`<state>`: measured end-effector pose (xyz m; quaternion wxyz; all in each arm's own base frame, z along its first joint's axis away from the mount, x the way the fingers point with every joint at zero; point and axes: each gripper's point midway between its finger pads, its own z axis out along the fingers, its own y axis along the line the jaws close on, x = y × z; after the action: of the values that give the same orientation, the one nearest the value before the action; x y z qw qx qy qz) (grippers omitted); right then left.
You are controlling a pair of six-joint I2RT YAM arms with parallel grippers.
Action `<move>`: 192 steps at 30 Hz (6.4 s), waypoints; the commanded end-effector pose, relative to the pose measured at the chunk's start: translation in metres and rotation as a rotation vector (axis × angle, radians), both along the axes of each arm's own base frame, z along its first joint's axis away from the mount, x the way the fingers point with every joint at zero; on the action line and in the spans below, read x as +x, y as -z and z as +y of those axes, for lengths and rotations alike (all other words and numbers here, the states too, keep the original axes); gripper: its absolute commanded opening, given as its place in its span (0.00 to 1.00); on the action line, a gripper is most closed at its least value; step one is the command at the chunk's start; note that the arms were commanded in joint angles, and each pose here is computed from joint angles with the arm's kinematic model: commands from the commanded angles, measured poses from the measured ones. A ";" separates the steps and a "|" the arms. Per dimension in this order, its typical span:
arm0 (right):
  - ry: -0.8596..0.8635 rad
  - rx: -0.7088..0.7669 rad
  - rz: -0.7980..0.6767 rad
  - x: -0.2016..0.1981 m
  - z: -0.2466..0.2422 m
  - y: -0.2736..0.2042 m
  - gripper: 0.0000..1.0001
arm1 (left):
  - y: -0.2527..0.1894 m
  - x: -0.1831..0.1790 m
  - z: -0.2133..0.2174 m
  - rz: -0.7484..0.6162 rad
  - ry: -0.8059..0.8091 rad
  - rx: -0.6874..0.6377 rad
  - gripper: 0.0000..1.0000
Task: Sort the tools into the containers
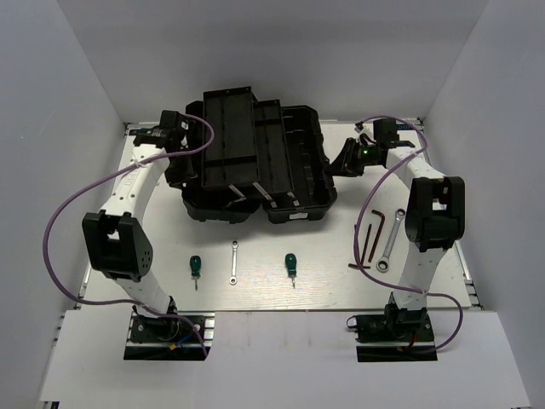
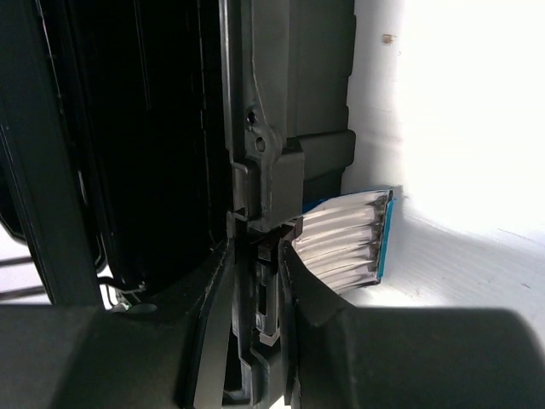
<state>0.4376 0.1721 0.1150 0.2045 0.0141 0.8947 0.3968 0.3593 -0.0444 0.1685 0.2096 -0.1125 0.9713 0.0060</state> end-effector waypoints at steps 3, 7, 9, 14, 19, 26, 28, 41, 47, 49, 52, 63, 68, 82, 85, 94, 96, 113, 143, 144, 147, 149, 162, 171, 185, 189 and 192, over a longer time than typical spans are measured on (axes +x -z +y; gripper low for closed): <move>-0.067 -0.046 0.137 -0.040 0.000 0.023 0.00 | -0.003 0.044 -0.001 -0.096 -0.056 0.010 0.09; -0.074 -0.052 0.146 -0.046 -0.001 0.024 0.00 | -0.001 0.051 -0.002 -0.100 -0.056 0.009 0.09; -0.074 -0.054 0.146 -0.046 -0.002 0.024 0.00 | 0.003 0.052 -0.002 -0.090 -0.056 0.011 0.09; -0.081 -0.062 0.133 -0.045 -0.003 0.020 0.19 | -0.003 0.056 -0.001 -0.110 -0.060 0.016 0.30; -0.062 -0.095 0.083 -0.038 -0.015 0.007 0.57 | -0.038 0.056 0.016 -0.184 -0.105 0.050 0.72; -0.061 -0.124 0.009 -0.037 -0.034 -0.017 0.75 | -0.096 0.048 0.017 -0.315 -0.103 0.050 0.80; -0.056 -0.137 -0.015 -0.041 -0.042 -0.029 0.75 | -0.121 0.040 0.017 -0.381 -0.095 0.049 0.80; -0.530 -0.120 -0.359 -0.157 -0.013 -0.077 0.46 | -0.078 -0.099 -0.020 -0.256 0.037 -0.221 0.09; -0.712 -0.124 -0.361 -0.216 0.026 -0.050 0.40 | -0.030 -0.149 -0.037 -0.111 0.050 -0.312 0.24; -0.748 -0.151 -0.336 -0.231 0.046 -0.038 0.42 | -0.012 -0.158 -0.039 -0.055 0.045 -0.309 0.29; -0.783 -0.190 -0.308 -0.247 0.067 -0.023 0.54 | 0.003 -0.169 -0.040 -0.017 0.024 -0.299 0.46; -0.755 -0.251 -0.219 -0.262 0.111 0.000 0.72 | 0.071 -0.187 -0.033 0.077 -0.038 -0.188 0.60; -0.741 -0.286 -0.218 -0.262 0.104 0.007 0.72 | 0.085 -0.179 -0.028 0.056 -0.075 -0.115 0.61; -0.728 -0.303 -0.211 -0.263 0.094 0.012 0.72 | 0.134 -0.173 -0.025 0.117 -0.114 0.017 0.63; -0.717 -0.307 -0.198 -0.264 0.090 0.014 0.72 | 0.143 -0.178 -0.024 0.117 -0.141 0.008 0.63; -0.698 -0.299 -0.188 -0.262 0.084 0.015 0.72 | 0.156 -0.181 -0.020 0.088 -0.176 0.003 0.58; -0.702 -0.298 -0.192 -0.261 0.084 0.014 0.72 | 0.161 -0.183 -0.019 0.098 -0.176 0.008 0.55; -0.721 -0.308 -0.109 -0.275 0.083 0.033 0.76 | 0.073 -0.150 -0.043 -0.139 -0.108 -0.140 0.00; -0.635 -0.530 -0.076 -0.271 0.103 0.084 0.76 | -0.194 0.112 -0.151 -0.797 0.150 -0.193 0.00; -0.632 -0.530 -0.078 -0.269 0.104 0.083 0.76 | -0.185 0.127 -0.156 -0.783 0.150 -0.173 0.00; -0.629 -0.534 -0.081 -0.267 0.107 0.083 0.76 | -0.177 0.142 -0.159 -0.753 0.148 -0.138 0.00; -0.629 -0.536 -0.086 -0.266 0.108 0.082 0.76 | -0.154 0.152 -0.158 -0.705 0.133 -0.097 0.00; -0.610 -0.555 -0.087 -0.261 0.110 0.084 0.76 | -0.108 0.154 -0.155 -0.597 0.139 -0.031 0.45; -0.634 -0.547 -0.076 -0.264 0.126 0.085 0.65 | -0.143 0.146 -0.150 -0.660 0.152 -0.036 0.75; -0.624 -0.788 -0.141 -0.258 0.087 0.100 0.26 | -0.177 0.013 -0.098 -0.676 0.153 -0.042 0.74; -0.696 -0.684 -0.095 -0.271 0.098 0.086 0.00 | -0.139 -0.043 -0.103 -0.554 0.283 -0.107 0.70; -0.807 -0.566 -0.109 -0.284 0.111 0.054 0.00 | -0.109 -0.085 -0.121 -0.440 0.424 -0.205 0.69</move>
<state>0.1671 0.2761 0.0231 0.0927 -0.3747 0.9127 0.1340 0.3118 -0.1423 0.3277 0.4895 0.0076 0.8641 -0.1169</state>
